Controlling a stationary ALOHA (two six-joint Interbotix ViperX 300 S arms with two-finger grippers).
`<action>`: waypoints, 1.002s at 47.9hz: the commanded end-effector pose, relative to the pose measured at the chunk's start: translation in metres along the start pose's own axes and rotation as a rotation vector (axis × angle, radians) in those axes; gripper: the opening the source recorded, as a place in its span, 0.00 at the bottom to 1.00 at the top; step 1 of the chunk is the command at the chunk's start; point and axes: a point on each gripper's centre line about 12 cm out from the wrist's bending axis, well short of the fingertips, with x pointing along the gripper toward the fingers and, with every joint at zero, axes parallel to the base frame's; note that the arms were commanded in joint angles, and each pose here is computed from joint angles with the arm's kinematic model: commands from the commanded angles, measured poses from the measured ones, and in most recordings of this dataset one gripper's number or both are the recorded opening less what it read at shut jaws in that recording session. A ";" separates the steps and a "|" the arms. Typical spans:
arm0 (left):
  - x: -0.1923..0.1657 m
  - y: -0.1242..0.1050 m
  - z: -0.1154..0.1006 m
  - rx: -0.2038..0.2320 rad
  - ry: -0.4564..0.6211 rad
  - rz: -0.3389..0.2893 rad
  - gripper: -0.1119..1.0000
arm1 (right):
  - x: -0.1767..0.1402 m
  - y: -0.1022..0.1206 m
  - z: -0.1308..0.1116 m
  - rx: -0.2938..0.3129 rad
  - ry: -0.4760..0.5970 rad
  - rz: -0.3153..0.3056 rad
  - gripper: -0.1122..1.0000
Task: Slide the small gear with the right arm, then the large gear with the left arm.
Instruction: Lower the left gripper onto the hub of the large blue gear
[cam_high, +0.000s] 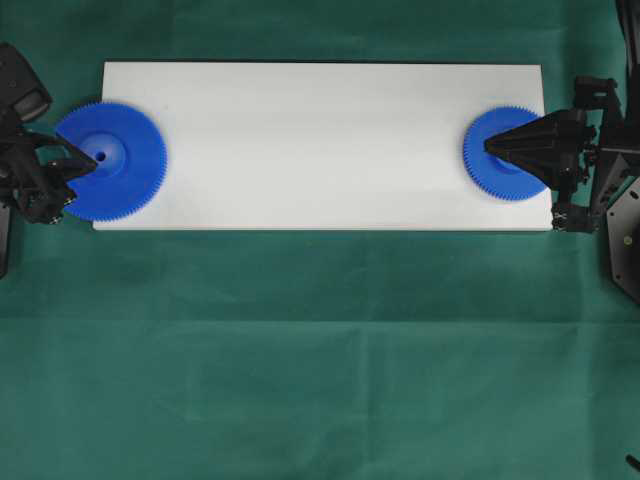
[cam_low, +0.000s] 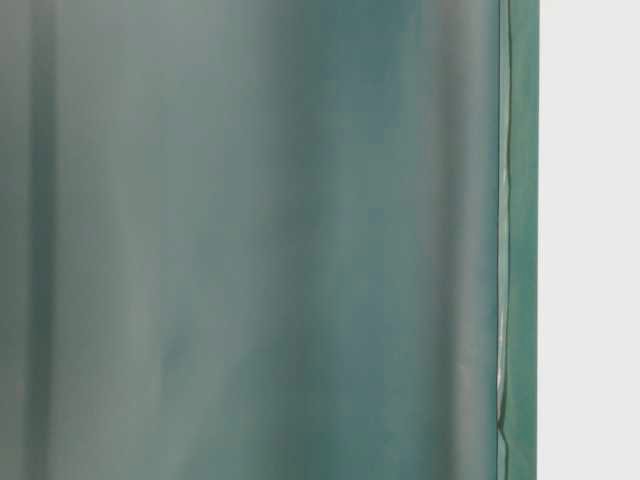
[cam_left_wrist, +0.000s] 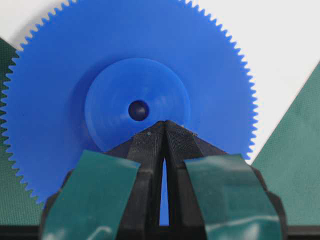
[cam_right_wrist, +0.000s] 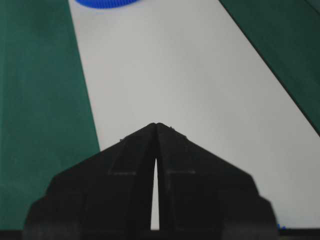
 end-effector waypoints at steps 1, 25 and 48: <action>-0.001 -0.002 0.008 0.004 -0.025 -0.003 0.10 | 0.001 0.002 0.004 -0.006 -0.011 0.008 0.56; 0.006 0.013 0.011 -0.043 -0.011 0.056 0.10 | 0.001 0.004 0.002 -0.008 -0.007 0.022 0.56; 0.010 0.012 0.016 -0.038 -0.025 0.054 0.10 | 0.001 0.004 0.001 -0.009 -0.003 0.023 0.56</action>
